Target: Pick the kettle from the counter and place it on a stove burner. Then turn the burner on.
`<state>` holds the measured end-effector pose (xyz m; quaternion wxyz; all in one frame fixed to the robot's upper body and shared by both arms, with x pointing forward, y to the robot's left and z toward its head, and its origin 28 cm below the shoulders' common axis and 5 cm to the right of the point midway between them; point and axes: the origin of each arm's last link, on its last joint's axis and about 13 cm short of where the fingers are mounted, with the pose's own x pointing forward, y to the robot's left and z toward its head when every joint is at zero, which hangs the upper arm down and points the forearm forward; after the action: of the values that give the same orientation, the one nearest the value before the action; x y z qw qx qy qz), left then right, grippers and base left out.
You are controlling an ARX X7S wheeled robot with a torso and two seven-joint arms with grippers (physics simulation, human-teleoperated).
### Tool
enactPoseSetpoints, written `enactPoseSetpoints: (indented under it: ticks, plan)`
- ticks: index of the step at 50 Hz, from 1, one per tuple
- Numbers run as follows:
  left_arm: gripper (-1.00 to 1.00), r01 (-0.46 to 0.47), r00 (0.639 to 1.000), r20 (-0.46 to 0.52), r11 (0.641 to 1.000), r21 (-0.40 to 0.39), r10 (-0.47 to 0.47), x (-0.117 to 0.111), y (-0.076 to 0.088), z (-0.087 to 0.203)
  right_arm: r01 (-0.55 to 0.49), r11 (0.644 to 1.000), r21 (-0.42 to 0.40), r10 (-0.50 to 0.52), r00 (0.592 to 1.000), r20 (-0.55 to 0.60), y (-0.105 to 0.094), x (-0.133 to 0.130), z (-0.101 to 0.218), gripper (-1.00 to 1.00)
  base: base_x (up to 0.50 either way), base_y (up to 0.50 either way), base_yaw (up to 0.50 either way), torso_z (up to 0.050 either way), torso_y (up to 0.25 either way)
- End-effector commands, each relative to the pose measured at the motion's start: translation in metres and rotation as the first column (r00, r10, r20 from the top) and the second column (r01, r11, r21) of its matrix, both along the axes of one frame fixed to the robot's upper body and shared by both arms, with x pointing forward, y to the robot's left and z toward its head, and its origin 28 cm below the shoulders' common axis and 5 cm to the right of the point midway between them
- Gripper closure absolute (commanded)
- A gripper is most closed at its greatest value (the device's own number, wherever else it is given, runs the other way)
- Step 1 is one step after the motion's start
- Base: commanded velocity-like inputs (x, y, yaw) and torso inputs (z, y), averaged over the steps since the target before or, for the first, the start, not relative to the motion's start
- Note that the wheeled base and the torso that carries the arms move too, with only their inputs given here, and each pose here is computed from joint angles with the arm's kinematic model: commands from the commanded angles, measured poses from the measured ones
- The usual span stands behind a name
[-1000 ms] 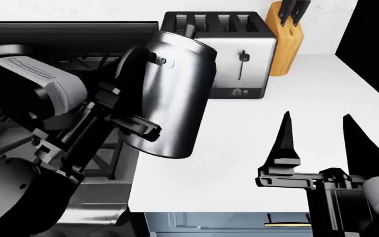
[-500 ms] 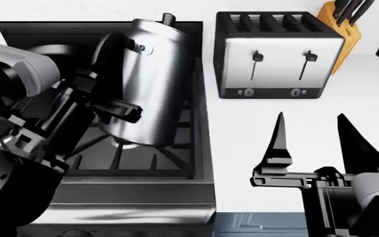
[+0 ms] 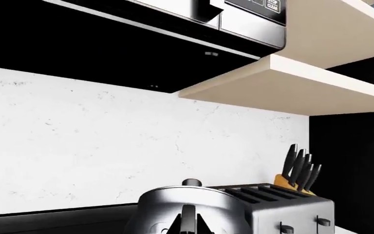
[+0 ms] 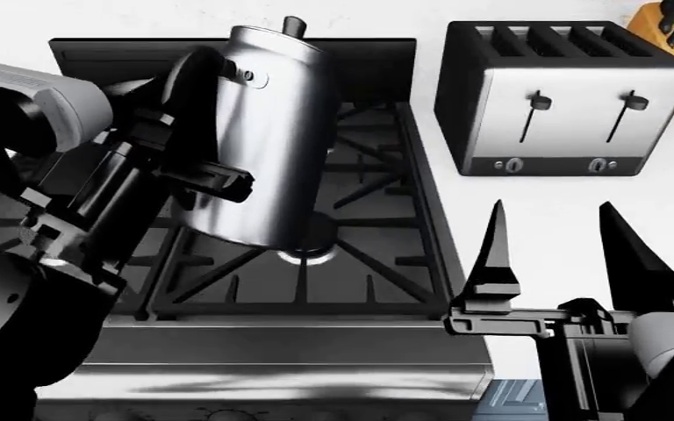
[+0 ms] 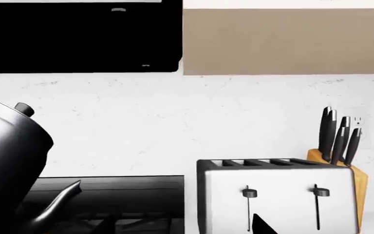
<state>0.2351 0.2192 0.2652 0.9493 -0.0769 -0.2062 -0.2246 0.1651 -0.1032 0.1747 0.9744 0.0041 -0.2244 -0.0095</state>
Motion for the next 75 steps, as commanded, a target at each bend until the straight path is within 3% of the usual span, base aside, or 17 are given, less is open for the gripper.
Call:
enactPoseSetpoints:
  ticks: [1,18,29,46,75]
  plan:
    - [1.0,0.009,1.0,0.012,1.0,0.008,-0.01,0.015,-0.013,0.012,-0.019,1.0,0.021,0.018,1.0,0.018,-0.001,0.0,-0.001,-1.0,0.0,0.0,0.0,0.0,0.0]
    - [1.0,0.025,1.0,-0.02,0.999,0.04,-0.024,0.07,-0.047,0.012,-0.024,0.999,0.028,0.024,1.0,0.016,-0.006,0.009,-0.004,-1.0,0.0,0.0,0.0,0.0,0.0]
    - [1.0,0.023,0.997,-0.08,0.998,0.05,-0.019,0.117,-0.059,-0.01,-0.021,0.999,0.039,0.021,1.0,-0.005,-0.012,0.025,-0.012,-1.0,0.0,0.0,0.0,0.0,0.001]
    - [1.0,0.032,0.991,-0.13,0.999,0.037,-0.027,0.123,-0.061,-0.031,-0.014,0.999,0.044,0.014,1.0,-0.011,-0.013,0.026,-0.016,-1.0,0.0,0.0,0.0,0.0,0.001]
    - [1.0,0.004,0.981,-0.192,1.0,0.005,-0.003,0.111,-0.045,-0.065,-0.015,0.999,0.036,0.016,1.0,-0.004,-0.011,0.024,-0.015,-1.0,0.0,0.0,0.0,0.0,0.0]
